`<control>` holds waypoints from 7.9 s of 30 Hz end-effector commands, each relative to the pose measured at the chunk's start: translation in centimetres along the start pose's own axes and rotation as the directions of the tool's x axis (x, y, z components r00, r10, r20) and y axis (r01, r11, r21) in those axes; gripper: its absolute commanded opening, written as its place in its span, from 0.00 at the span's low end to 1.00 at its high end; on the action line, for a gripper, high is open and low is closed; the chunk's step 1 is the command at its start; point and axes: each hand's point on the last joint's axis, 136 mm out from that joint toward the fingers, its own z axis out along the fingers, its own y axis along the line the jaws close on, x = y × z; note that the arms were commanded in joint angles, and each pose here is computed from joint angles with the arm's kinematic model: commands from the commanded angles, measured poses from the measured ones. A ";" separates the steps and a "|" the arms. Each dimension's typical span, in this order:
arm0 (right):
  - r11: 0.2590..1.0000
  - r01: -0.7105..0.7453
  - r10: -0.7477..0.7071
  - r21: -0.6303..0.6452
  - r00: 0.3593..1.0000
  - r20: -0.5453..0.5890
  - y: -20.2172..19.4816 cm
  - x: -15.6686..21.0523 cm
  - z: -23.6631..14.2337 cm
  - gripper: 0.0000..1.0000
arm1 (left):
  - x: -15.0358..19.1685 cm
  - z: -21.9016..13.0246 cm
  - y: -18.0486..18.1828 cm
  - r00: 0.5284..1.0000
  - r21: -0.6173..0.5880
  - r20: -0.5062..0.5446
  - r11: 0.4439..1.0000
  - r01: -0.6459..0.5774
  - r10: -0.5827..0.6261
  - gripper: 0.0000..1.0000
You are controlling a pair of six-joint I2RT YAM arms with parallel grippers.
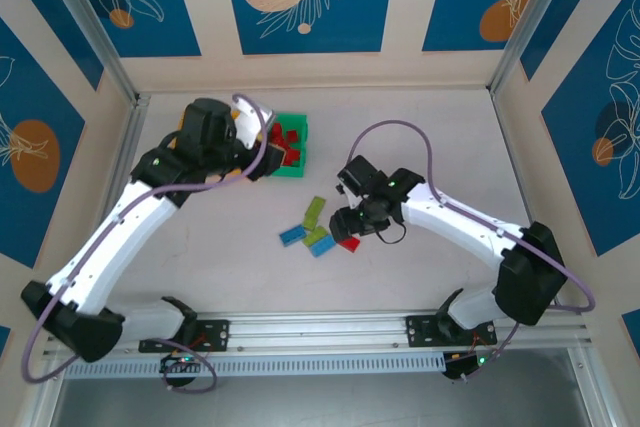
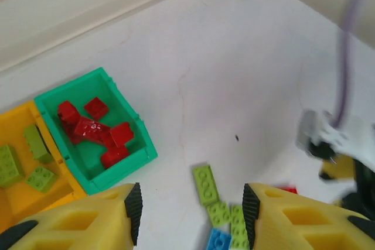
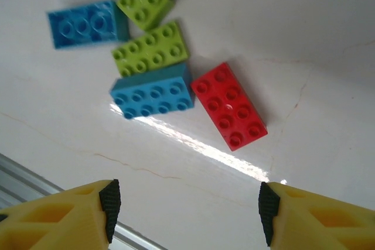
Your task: Sort the legos into containers by color
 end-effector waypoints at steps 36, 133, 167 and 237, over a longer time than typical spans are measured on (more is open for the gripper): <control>1.000 0.001 0.009 -0.027 0.929 0.371 3.9 -18.0 -4.2 0.29 | 5.6 -3.0 -4.1 0.965 0.133 0.106 0.958 -0.254 0.241 1.00; 0.903 -0.220 0.345 -0.369 0.883 0.318 1.8 -12.7 -13.7 1.00 | 12.4 6.6 27.9 0.783 -0.595 -0.051 0.648 0.475 -0.620 0.29; 0.991 0.099 -0.104 0.086 0.993 0.052 4.1 -1.6 2.5 1.00 | 6.5 -4.0 -5.4 0.974 0.416 0.094 0.881 -0.225 0.205 0.70; 0.513 -0.472 0.496 -0.717 0.845 -0.200 14.2 -18.4 -12.5 0.62 | 0.2 5.9 3.9 0.872 0.204 0.190 0.887 0.415 -0.452 0.13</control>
